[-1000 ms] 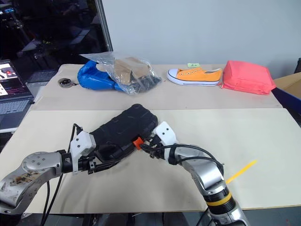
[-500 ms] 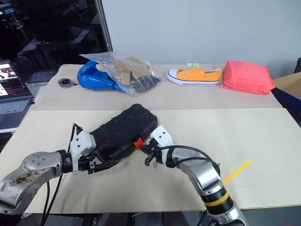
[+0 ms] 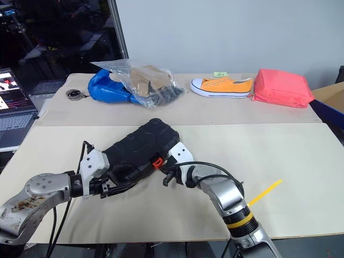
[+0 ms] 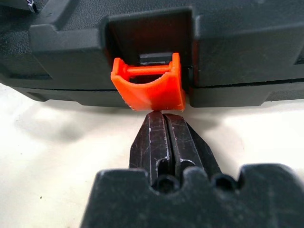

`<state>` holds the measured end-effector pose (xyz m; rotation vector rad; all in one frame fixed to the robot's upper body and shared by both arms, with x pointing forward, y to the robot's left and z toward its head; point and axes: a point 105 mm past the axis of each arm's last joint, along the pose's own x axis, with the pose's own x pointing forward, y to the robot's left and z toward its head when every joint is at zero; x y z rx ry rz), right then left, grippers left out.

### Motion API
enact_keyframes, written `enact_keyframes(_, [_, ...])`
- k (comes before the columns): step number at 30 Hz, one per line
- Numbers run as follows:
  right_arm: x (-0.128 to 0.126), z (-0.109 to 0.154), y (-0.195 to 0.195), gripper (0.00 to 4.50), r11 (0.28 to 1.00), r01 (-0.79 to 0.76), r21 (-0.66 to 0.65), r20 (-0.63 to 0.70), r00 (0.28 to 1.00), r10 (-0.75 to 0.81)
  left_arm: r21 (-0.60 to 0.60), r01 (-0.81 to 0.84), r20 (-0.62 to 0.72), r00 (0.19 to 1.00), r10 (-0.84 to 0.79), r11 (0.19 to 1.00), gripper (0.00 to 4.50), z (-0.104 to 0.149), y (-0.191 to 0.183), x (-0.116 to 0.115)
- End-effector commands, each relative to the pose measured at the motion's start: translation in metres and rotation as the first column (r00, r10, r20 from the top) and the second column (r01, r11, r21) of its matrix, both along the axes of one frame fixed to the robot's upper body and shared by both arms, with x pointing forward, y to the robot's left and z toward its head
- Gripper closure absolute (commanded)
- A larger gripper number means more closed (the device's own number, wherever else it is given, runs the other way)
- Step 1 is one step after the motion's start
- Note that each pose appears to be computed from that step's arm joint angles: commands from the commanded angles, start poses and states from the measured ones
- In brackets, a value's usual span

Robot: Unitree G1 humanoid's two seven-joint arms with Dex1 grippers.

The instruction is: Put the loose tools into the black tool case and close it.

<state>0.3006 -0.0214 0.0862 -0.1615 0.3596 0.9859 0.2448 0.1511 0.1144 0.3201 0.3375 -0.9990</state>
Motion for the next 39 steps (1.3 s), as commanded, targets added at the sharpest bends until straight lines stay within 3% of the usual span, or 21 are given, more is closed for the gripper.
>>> enact_keyframes(1, [-0.004,0.044,0.012,4.49,0.994,-0.070,0.086,0.144,0.988,0.057,0.059,-0.037,-0.201,0.978,0.048,0.998,1.23,-0.047,0.009,-0.013])
enact_keyframes(16, [-0.003,0.051,0.018,4.49,0.991,-0.080,0.103,0.150,0.987,0.064,0.059,-0.030,-0.200,0.979,0.042,0.998,1.23,-0.048,0.006,-0.014])
enact_keyframes(20, [-0.013,0.058,-0.003,4.49,0.989,-0.100,0.113,0.246,0.967,0.070,-0.048,-0.038,0.017,0.999,0.039,0.998,1.23,-0.018,-0.001,-0.007])
enact_keyframes(21, [-0.017,0.063,-0.012,4.03,0.984,-0.101,0.145,0.260,0.964,0.060,-0.115,-0.052,0.034,0.998,0.056,0.992,1.23,-0.007,-0.002,-0.008])
enact_keyframes(23, [-0.032,0.069,-0.032,3.67,0.977,-0.136,0.167,0.285,0.955,0.084,-0.185,-0.059,0.035,0.997,0.066,0.981,0.71,0.004,0.002,-0.018])
enact_keyframes(25, [-0.043,0.070,-0.050,2.93,0.976,-0.150,0.160,0.287,0.953,0.099,-0.205,-0.069,0.028,0.997,0.076,0.976,0.06,0.009,0.009,-0.029])
enact_keyframes(33, [-0.072,0.069,-0.122,0.27,0.994,-0.109,0.022,0.276,0.956,0.099,-0.168,-0.211,-0.025,0.977,0.210,0.963,0.00,0.008,0.054,-0.065])
enact_keyframes(34, [-0.073,0.069,-0.129,0.06,0.995,-0.102,0.007,0.277,0.956,0.096,-0.162,-0.225,-0.034,0.974,0.222,0.961,0.00,0.006,0.059,-0.069])
enact_keyframes(39, [-0.077,0.069,-0.152,0.06,0.996,-0.069,-0.049,0.276,0.958,0.079,-0.148,-0.265,-0.060,0.964,0.259,0.953,0.00,0.003,0.070,-0.080])
